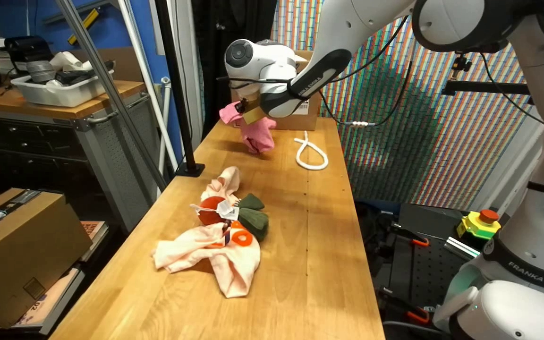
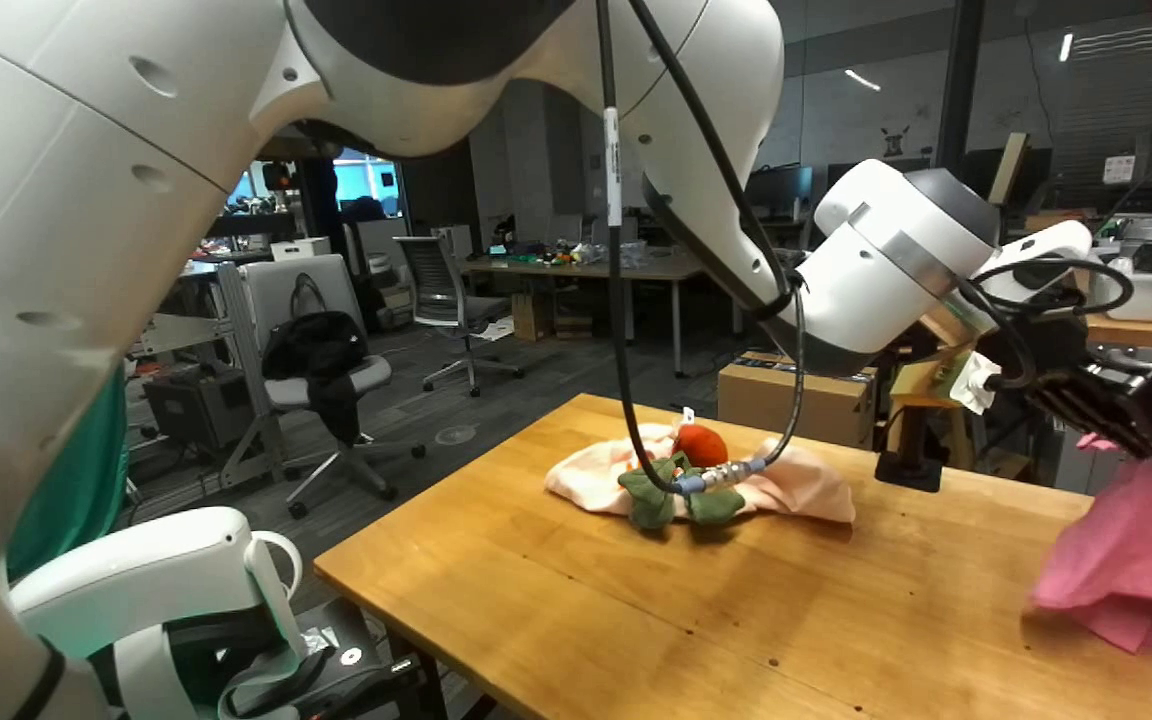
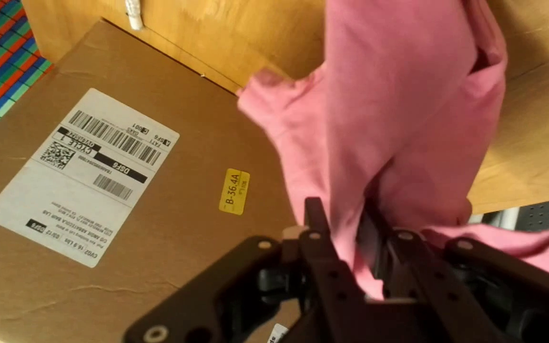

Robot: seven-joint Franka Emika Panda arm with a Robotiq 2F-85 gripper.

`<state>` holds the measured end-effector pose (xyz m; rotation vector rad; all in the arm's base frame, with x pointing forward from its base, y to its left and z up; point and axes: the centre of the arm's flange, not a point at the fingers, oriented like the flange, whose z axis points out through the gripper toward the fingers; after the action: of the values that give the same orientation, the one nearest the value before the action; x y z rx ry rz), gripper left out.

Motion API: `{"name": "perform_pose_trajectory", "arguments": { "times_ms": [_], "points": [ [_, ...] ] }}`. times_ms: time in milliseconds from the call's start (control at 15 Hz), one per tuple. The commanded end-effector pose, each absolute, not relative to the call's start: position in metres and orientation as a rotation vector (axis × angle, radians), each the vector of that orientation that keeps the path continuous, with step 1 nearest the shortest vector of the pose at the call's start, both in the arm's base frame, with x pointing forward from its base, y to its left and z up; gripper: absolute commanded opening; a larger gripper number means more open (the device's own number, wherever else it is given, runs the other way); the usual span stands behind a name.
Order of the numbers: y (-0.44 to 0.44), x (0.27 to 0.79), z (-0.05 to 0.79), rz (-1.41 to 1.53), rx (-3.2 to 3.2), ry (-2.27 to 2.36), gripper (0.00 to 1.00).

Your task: Separate the objects on the table.

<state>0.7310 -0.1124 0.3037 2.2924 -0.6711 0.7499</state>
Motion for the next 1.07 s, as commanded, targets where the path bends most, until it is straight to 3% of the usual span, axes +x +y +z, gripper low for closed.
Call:
{"name": "perform_pose_trajectory", "arguments": {
  "times_ms": [0,400,1000],
  "points": [
    [-0.109,0.741,0.311,0.722,2.336,-0.629,0.56],
    [-0.076,0.718,0.321,0.623,2.454,-0.484,0.99],
    [-0.005,0.666,0.374,0.269,2.854,-0.113,1.0]
  ]
}}
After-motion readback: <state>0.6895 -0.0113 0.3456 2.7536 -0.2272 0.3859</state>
